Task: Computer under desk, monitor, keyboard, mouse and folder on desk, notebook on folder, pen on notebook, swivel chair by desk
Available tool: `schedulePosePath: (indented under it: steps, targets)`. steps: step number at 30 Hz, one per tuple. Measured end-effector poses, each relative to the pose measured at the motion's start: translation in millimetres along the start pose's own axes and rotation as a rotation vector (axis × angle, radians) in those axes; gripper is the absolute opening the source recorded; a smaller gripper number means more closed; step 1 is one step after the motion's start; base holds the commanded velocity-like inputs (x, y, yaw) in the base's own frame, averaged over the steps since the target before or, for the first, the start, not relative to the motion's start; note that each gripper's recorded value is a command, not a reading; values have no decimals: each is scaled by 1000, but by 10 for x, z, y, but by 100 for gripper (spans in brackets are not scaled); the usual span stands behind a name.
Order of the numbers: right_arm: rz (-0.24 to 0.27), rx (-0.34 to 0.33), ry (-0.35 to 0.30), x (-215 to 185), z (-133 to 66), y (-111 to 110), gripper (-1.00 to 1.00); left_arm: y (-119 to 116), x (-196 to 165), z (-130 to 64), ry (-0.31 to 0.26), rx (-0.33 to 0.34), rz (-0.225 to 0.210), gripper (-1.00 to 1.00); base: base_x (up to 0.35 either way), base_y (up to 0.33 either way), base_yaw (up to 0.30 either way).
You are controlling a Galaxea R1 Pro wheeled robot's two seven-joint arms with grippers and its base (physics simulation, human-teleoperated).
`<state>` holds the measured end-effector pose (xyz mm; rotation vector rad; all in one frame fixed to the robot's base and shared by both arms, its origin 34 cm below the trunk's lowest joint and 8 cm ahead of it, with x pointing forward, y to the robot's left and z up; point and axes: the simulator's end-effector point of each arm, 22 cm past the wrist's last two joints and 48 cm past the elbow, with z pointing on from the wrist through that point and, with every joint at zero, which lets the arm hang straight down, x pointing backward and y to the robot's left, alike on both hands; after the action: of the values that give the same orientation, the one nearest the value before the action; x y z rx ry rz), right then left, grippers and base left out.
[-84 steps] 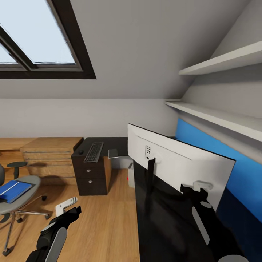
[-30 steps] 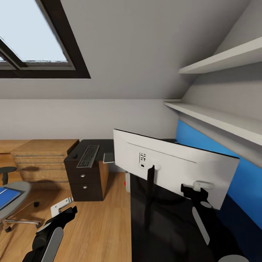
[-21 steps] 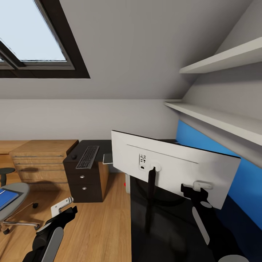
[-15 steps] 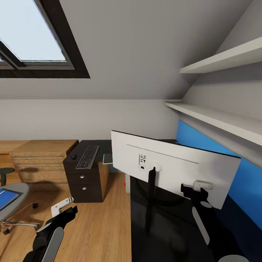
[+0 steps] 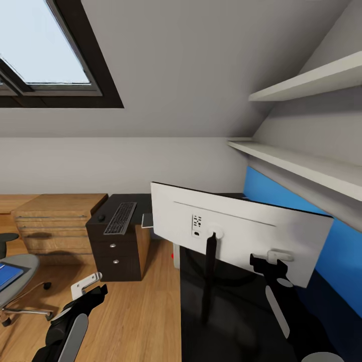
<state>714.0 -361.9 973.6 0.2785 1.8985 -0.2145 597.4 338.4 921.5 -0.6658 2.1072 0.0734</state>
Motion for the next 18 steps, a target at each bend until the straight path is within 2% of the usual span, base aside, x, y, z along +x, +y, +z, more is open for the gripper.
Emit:
schedulePosePath:
  steps: [18]
  targets:
    - [1, -8, 5, 32, -3, 64, 100, 4, 5, 5, 3, 0, 2, 100, -310, 70, 0]
